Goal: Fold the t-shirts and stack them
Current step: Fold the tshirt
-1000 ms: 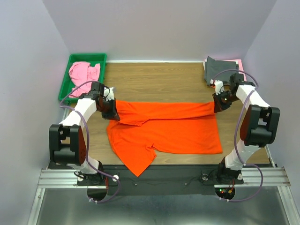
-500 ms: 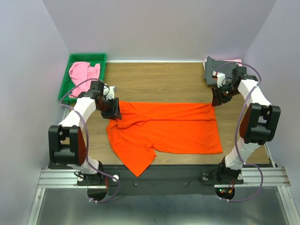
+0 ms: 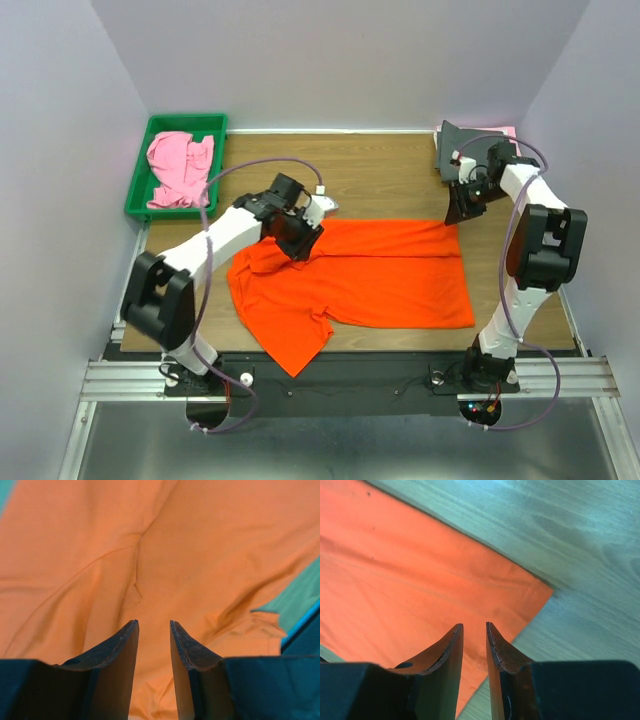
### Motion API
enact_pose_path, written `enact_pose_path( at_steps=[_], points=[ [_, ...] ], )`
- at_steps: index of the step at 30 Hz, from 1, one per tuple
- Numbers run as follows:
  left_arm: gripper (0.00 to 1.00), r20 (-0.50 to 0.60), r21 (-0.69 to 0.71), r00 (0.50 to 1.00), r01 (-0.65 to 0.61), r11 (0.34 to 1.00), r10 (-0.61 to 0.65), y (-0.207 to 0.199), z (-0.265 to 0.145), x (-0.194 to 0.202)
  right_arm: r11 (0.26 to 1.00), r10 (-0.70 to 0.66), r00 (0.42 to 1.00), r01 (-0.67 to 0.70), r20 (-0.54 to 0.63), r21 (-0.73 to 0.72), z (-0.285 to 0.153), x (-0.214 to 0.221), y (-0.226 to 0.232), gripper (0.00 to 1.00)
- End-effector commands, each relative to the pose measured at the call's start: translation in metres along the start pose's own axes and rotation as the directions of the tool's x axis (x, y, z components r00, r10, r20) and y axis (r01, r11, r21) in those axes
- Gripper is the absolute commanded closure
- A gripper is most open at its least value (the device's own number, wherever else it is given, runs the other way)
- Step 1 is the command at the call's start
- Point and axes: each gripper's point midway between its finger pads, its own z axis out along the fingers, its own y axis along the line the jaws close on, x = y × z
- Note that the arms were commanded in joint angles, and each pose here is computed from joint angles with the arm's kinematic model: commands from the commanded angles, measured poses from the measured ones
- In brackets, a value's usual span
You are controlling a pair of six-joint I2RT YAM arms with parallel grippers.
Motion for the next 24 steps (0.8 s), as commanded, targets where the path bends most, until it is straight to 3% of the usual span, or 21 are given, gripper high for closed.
enact_pose_path(
  at_steps=[1,8,15,24],
  points=[
    [0.57,-0.072,-0.054,0.996,-0.065,0.996,0.061,0.01,0.02,0.005,1.0,0.011,0.997,-0.011,0.075,-0.008,-0.002,-0.034,0.009,0.69],
    [0.56,-0.138,-0.143,0.988,-0.093,0.985,0.073,0.03,0.05,0.009,0.999,0.04,0.998,-0.04,0.052,0.0,0.016,-0.035,0.008,0.69],
    [0.54,-0.194,-0.096,0.977,-0.109,0.989,0.089,0.028,0.065,0.023,0.998,0.067,0.997,-0.067,0.026,0.015,0.024,-0.027,0.004,0.69],
    [0.6,-0.231,-0.067,0.969,-0.101,0.993,0.083,0.022,0.07,0.039,0.997,0.078,0.997,-0.078,0.017,0.015,0.026,-0.021,0.004,0.7]
  ],
)
